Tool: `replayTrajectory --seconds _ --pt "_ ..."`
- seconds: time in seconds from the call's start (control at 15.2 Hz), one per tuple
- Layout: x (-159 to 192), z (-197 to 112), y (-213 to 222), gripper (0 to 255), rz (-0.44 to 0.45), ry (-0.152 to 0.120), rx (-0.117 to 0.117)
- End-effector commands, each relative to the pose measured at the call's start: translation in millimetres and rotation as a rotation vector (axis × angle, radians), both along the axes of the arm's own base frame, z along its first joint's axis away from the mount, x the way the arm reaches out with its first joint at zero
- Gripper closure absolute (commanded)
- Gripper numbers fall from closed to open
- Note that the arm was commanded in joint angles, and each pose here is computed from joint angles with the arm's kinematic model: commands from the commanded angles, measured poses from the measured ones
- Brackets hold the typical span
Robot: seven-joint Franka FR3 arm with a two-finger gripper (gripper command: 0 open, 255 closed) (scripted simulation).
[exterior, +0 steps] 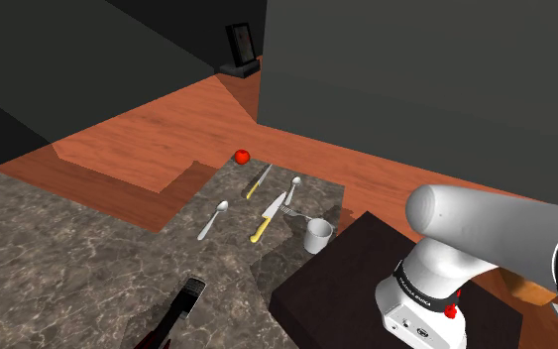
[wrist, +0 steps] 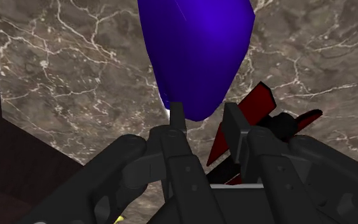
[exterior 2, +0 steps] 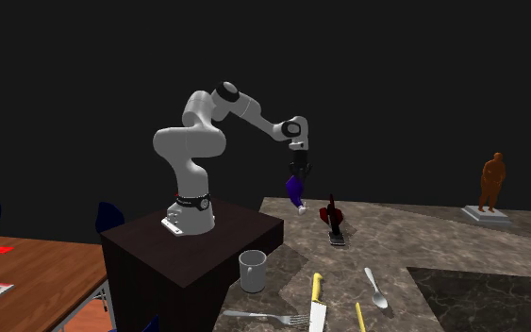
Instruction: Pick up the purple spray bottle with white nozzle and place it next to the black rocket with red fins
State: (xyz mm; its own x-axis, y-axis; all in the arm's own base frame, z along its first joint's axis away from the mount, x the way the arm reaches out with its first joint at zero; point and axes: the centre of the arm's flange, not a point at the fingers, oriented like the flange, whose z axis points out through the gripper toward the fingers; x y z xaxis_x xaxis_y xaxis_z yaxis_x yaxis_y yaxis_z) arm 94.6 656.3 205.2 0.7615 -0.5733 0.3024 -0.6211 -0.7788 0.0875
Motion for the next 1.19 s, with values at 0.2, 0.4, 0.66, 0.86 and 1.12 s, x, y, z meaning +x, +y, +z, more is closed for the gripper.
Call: replayTrajectory --seconds 0.2,0.4,0.66,0.86,1.12 --pt "4.8 -47.3 -3.7 255 -0.002 -0.018 -0.034" --pt "4.8 -47.3 -3.7 255 -0.002 -0.018 -0.034" --pt "4.8 -47.3 -3.7 255 -0.002 -0.018 -0.034" --pt "4.8 -47.2 -3.6 0 -0.002 -0.018 -0.034" --pt "4.8 -47.3 -3.7 0 -0.002 -0.018 -0.034"
